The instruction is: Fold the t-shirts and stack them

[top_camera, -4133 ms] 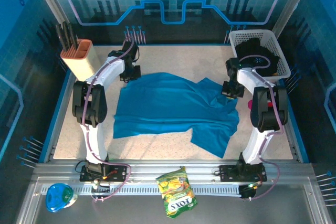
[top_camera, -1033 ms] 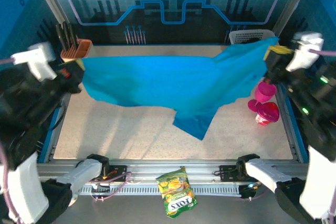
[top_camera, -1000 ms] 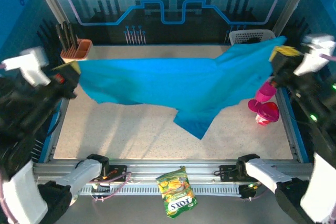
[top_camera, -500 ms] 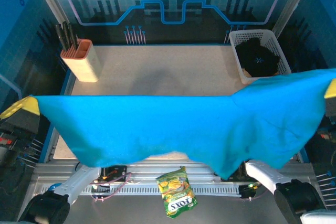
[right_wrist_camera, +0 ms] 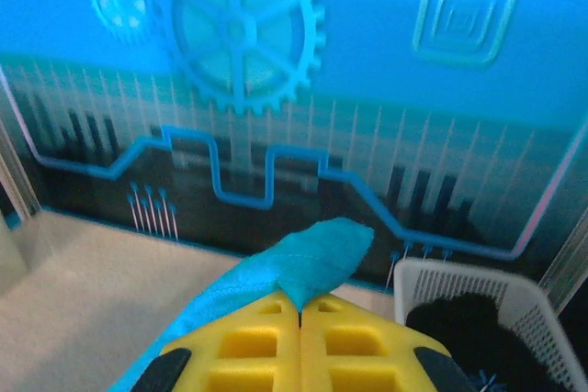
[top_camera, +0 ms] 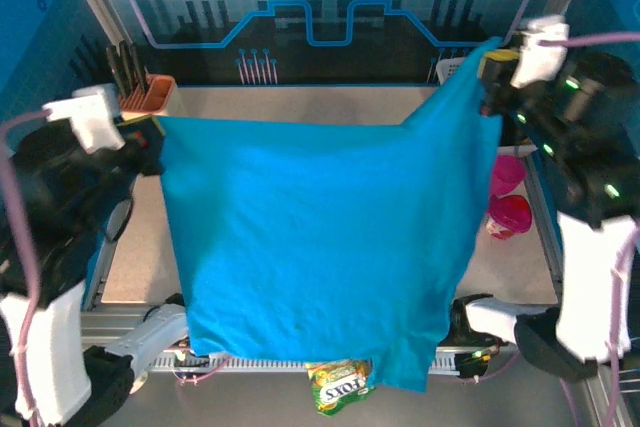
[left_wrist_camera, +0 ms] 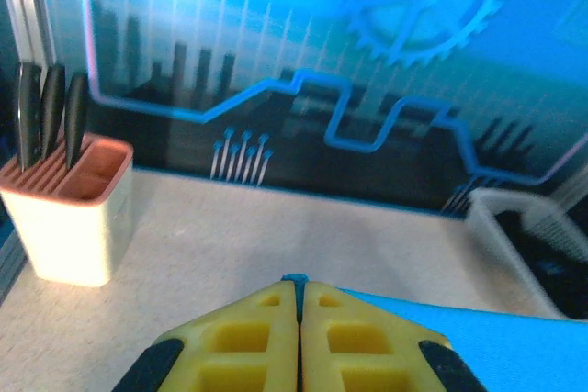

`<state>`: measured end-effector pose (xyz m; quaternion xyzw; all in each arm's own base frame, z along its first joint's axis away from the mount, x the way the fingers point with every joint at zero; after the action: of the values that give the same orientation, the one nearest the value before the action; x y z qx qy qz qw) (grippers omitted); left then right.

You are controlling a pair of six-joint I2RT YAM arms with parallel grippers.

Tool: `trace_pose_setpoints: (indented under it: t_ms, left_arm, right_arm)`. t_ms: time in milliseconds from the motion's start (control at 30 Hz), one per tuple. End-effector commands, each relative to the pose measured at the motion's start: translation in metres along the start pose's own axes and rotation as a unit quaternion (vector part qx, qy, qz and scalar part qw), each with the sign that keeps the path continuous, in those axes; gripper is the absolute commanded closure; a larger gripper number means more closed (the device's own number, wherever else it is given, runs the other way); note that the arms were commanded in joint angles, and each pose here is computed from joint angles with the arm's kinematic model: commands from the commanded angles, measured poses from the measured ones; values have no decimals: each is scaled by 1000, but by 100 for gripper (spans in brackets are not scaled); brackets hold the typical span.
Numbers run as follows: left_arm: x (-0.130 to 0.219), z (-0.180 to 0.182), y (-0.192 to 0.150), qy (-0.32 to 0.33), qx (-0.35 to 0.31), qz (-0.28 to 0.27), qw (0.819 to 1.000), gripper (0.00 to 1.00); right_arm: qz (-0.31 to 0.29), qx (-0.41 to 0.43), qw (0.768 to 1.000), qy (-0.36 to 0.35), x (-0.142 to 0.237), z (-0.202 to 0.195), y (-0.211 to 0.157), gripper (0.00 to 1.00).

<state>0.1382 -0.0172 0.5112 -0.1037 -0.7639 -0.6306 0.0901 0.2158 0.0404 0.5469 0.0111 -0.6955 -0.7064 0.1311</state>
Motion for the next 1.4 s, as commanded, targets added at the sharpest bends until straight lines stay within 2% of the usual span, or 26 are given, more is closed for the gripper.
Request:
trace_pose_setpoints:
  t_ms: [0, 100, 233, 367, 400, 500, 600, 700, 867, 1167, 1367]
  left_arm:
    - [-62, 2, -7, 62, -23, -8, 998, 92]
    - [-124, 9, -32, 87, -24, 24, 996, 91]
    - [-215, 36, -70, 119, -3, 70, 990, 88]
    - [-317, 67, -112, 148, 4, 140, 979, 96]
    - [-342, 75, -120, 150, 8, 159, 976, 100]
    - [-405, 92, -146, 157, 16, 209, 965, 100]
    - [-445, 101, -166, 159, 17, 234, 959, 100]
    - [-463, 105, -175, 164, 14, 235, 958, 100]
    - [-472, 106, -177, 161, 13, 231, 960, 100]
    - [-448, 103, -179, 151, 20, 229, 961, 100]
    - [-432, 103, -190, 151, 21, 243, 958, 100]
  right_arm:
    - [5, 13, 1000, -4, -64, -5, -17, 100]
    - [61, 8, 998, -12, -132, -10, -58, 100]
    - [133, 5, 990, -53, -228, -26, -113, 100]
    - [190, 11, 977, -100, -323, -45, -158, 100]
    - [194, 15, 975, -110, -342, -50, -164, 100]
    - [198, 30, 971, -130, -390, -58, -185, 100]
    - [181, 43, 972, -143, -418, -63, -200, 100]
    - [168, 49, 974, -144, -429, -65, -211, 100]
    - [156, 45, 977, -138, -422, -64, -210, 100]
    - [169, 27, 978, -118, -386, -52, -209, 100]
    - [183, 8, 976, -117, -356, -46, -224, 100]
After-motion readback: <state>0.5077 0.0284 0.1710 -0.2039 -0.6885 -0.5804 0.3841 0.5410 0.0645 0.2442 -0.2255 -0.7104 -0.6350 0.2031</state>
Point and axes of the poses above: each hand's point on the last joint's axis, 136 mm out from that joint toward the fingers, its own x axis back along the fingers, its own z axis along the line the jaws close on, y = z × x, the point moved 10 cm from there along x, back along the fingers, and after that the axes turned 5 degrees about -x, right-handed, at the moved point
